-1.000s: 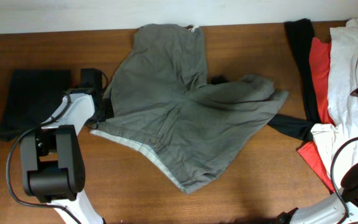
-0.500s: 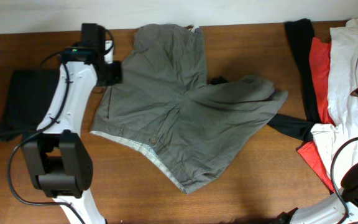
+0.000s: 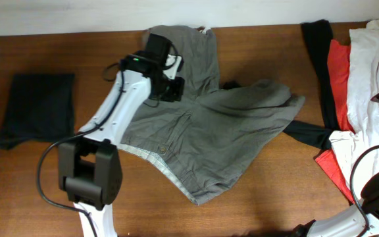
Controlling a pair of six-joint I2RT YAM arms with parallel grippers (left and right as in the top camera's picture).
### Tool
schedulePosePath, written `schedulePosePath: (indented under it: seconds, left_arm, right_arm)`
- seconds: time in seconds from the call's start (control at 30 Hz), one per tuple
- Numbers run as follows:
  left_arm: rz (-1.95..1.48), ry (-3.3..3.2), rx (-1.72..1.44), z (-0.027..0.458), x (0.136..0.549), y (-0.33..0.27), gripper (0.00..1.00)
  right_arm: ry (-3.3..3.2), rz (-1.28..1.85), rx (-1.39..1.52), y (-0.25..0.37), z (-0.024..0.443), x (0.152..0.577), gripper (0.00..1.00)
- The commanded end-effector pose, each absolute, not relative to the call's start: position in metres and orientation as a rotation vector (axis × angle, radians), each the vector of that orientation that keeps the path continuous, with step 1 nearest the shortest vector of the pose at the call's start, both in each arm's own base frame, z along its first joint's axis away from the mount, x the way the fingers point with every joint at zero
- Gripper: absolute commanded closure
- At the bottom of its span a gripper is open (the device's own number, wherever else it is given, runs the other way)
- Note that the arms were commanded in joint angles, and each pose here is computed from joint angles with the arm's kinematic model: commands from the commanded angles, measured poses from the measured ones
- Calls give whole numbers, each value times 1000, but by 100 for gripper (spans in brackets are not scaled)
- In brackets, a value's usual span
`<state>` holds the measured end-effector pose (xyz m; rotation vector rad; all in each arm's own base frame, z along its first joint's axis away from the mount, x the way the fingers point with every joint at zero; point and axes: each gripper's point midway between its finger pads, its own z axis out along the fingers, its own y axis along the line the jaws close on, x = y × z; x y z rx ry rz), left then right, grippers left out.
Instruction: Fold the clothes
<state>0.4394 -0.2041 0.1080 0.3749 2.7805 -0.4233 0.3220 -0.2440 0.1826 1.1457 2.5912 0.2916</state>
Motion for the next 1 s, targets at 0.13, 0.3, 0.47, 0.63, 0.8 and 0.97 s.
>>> schedulePosePath:
  seconds: [0.13,0.3,0.47,0.63,0.8,0.97]
  left_arm:
    - [-493,2753,196,94,463,-212,98]
    - [-495,2820,212,58,459,-220,99]
    - [-492,2841,215,22,466,-225,99]
    - [-500,2808,217,13,476,-229,99]
    - [-499,2810,218,12,475,-229,99]
    - [-481,2828,213,6,473,-226,99]
  right_arm:
    - [2577,373,1113,-235,185,329,1]
    - [2538,563,1084,-214,193,338,1]
    - [2644,642,1001,-180,190,334,36]
    - [2872,564,910,-137,162,328,83]
    - [2993,465,908,-109,125,327,96]
    - [3003,446,928,-98,89,329,96]
